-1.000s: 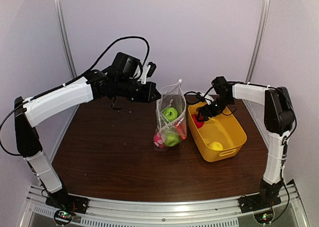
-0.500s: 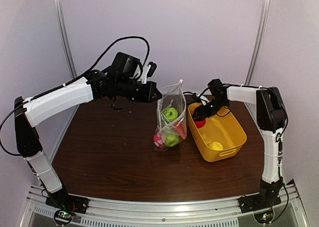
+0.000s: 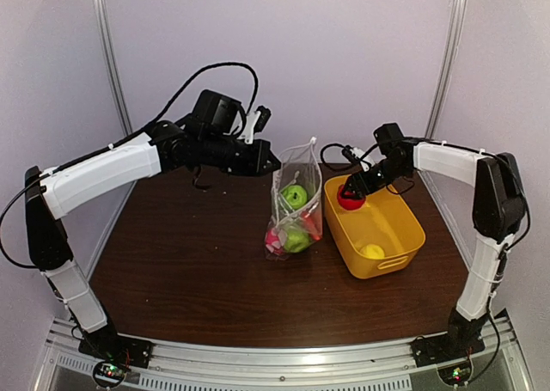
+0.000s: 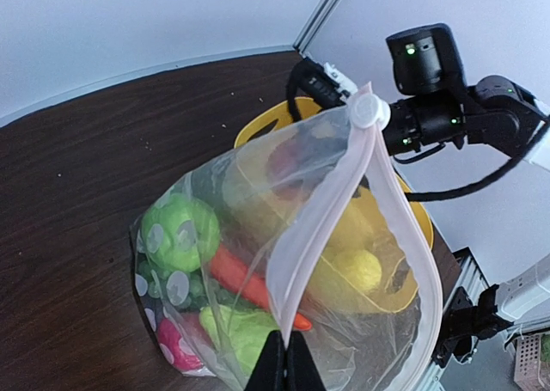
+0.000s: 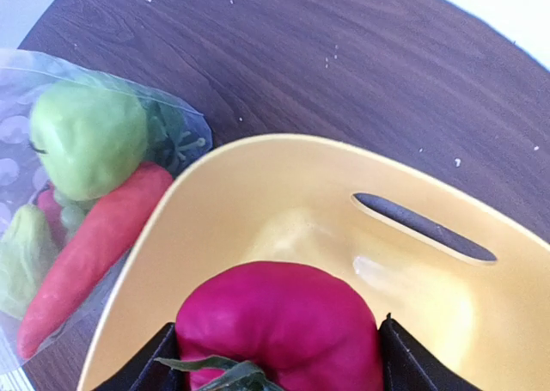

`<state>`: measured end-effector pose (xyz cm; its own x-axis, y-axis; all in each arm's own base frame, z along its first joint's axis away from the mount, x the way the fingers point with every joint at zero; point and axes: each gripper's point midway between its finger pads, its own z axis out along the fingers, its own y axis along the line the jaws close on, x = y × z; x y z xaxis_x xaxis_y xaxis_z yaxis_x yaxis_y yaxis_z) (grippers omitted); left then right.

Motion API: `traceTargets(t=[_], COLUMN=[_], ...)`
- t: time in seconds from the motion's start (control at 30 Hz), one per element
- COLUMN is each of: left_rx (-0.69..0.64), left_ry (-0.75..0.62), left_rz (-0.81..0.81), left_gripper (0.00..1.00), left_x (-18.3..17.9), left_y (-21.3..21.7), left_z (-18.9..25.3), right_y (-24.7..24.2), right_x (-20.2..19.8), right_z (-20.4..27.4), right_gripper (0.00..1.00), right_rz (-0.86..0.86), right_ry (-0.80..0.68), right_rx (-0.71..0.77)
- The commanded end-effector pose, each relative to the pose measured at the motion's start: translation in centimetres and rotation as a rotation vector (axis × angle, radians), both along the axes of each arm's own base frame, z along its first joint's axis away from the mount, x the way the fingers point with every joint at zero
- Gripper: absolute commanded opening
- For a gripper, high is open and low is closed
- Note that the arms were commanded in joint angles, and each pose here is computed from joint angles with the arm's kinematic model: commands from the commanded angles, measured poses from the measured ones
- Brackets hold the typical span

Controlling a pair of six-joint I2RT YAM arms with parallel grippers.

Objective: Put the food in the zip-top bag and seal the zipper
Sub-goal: Pick up the fake fruit from the bin, then place the fake fruit in the zipper food storage bag.

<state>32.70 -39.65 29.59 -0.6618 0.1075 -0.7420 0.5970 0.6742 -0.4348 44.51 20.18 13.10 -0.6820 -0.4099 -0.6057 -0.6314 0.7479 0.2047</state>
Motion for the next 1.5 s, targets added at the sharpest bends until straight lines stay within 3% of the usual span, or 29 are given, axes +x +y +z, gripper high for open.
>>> traceTargets(t=[0.0, 0.3, 0.6, 0.77, 1.1, 1.3, 1.47], left_rx=[-0.043, -0.044, -0.061, -0.067, -0.075, -0.072, -0.068], left_ry=[-0.025, -0.024, -0.016, -0.013, -0.013, -0.014, -0.013], left_rz=[-0.005, -0.002, -0.013, -0.018, -0.020, -0.016, -0.012], left_gripper=[0.00, 0.00, 0.00, 0.00, 0.00, 0.00, 0.00], left_x=[0.3, 0.4, 0.5, 0.4, 0.2, 0.1, 0.3], left_y=[-0.2, -0.3, -0.9, -1.0, -0.8, -0.6, -0.7], left_z=[1.0, 0.7, 0.7, 0.9, 1.3, 1.2, 1.0], right_y=[-0.8, 2.0, 8.8, 11.6, 13.0, 12.6, 12.3], right_x=[-1.0, -6.9, -15.4, -16.4, -13.0, -12.3, -13.0], right_z=[3.8, 15.5, 23.7, 23.8, 20.9, 19.7, 22.6], right_gripper=[0.54, 0.55, 0.56, 0.56, 0.57, 0.79, 0.84], right_rz=[0.001, 0.151, 0.479, 0.530, 0.449, 0.403, 0.397], right_ry=[-0.092, -0.232, -0.375, -0.385, -0.388, -0.393, -0.438], right_rx=[0.000, 0.256, 0.402, 0.361, 0.208, 0.139, 0.188])
